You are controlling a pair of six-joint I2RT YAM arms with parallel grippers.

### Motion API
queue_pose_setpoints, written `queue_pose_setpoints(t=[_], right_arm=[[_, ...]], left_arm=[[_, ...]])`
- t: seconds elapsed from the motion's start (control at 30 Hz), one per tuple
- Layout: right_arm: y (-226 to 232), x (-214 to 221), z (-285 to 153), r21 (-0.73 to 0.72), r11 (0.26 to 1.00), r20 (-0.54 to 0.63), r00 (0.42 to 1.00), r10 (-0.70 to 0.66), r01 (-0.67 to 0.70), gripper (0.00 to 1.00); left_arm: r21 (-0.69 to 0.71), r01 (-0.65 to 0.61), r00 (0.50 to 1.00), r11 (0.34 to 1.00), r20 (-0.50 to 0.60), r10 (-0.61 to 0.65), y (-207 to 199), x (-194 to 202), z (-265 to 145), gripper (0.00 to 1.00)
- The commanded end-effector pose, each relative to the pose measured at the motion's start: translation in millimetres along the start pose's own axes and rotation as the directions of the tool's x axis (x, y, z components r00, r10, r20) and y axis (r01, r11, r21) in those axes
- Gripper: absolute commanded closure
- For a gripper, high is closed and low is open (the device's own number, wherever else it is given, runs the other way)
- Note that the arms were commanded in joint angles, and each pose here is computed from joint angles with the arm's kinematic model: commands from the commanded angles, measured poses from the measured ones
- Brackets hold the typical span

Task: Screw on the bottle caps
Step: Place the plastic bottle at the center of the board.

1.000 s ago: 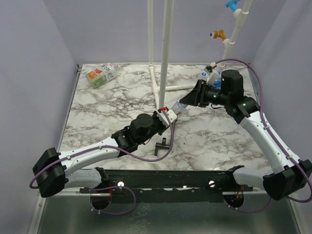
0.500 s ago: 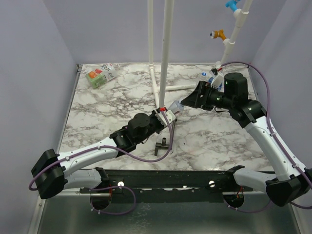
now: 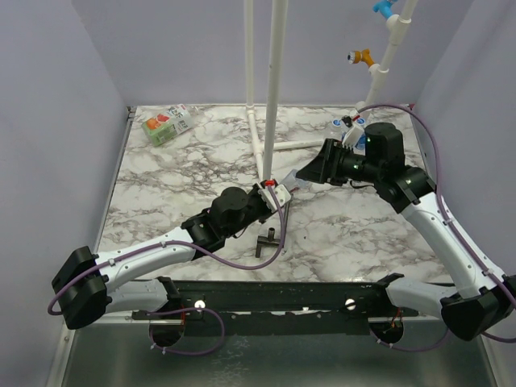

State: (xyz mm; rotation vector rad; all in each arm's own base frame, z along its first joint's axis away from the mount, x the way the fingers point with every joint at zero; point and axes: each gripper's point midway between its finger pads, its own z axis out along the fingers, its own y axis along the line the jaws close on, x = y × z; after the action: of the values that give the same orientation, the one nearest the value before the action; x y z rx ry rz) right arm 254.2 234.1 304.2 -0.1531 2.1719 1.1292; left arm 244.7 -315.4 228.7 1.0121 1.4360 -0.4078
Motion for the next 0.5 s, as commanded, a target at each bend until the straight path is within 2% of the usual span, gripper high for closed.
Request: queue_pose_setpoints(t=[0.0,0.1,0.3,0.33,0.37,0.47], right_arm=[[0,9,6,-0.011,1.000,-0.039,0.999,-0.004,0.004,0.41],[-3,9,7,0.001,1.000,-0.035,0.999,0.000,0.000,0.47],[-8,7,10,0.030,1.000,-0.024,1.000,0.003,-0.002,0.80],[-9,6,10,0.038,0.999,-0.021,1.000,0.004,-0.003,0.84],[-11,4,8,0.053,0.999,-0.010,1.000,0.001,0.000,0.87],[-22,-2,4,0.131,0.991,0.025,1.000,-0.006,0.003,0.92]], left_arm=[[0.040,0.014,1.000,0.999,0.015,-0.015,-7,-2,2,1.00],[0.053,0.015,1.000,0.998,0.018,-0.016,-9,-3,3,1.00],[0.060,0.023,1.000,0.998,0.019,-0.024,-10,-2,3,1.00],[0.055,0.028,0.999,0.998,0.015,-0.029,-10,-1,3,0.96],[0.049,0.039,0.999,0.998,0.010,-0.039,-9,0,4,0.87],[-0.002,0.092,0.996,0.996,-0.003,-0.092,-2,2,4,0.35]])
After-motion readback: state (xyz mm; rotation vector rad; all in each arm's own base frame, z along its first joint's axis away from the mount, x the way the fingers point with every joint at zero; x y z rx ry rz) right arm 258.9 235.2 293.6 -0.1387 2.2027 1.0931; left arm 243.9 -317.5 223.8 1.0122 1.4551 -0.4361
